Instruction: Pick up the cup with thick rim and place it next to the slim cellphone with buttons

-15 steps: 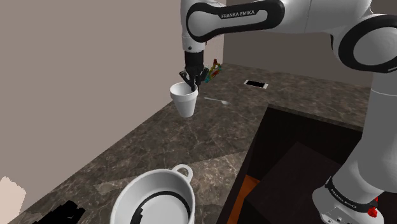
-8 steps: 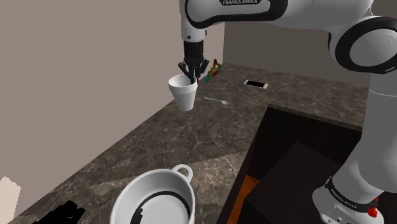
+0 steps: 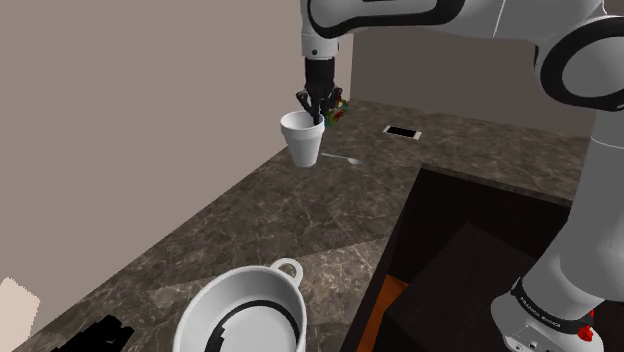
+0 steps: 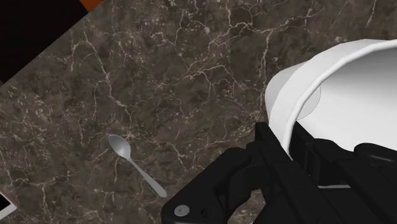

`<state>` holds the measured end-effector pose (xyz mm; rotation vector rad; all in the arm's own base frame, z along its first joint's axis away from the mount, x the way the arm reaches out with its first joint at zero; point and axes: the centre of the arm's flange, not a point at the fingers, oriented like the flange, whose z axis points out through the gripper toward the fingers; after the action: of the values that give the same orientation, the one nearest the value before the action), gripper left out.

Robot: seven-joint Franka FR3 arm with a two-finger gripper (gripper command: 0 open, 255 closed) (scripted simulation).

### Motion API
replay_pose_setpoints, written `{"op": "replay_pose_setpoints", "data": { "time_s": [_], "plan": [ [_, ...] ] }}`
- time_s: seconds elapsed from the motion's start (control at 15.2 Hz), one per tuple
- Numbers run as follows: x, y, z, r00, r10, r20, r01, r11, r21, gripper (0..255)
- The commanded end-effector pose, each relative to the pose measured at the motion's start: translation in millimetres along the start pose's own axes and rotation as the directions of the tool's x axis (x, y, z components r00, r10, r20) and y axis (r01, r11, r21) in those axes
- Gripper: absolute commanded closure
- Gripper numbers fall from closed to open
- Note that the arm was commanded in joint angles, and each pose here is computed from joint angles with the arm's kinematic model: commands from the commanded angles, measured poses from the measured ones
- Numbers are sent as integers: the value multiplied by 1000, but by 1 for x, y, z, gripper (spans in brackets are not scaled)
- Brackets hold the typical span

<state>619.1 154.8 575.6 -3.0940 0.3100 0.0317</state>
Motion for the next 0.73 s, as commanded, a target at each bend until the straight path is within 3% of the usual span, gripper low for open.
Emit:
{"op": "replay_pose_setpoints", "data": {
  "time_s": [0.0, 0.66],
  "plan": [
    [4, 29, 4, 1000, -1, -1, 1, 1000, 1, 255],
    [23, 158, 25, 1000, -1, -1, 1, 1000, 1, 255]
  ]
}}
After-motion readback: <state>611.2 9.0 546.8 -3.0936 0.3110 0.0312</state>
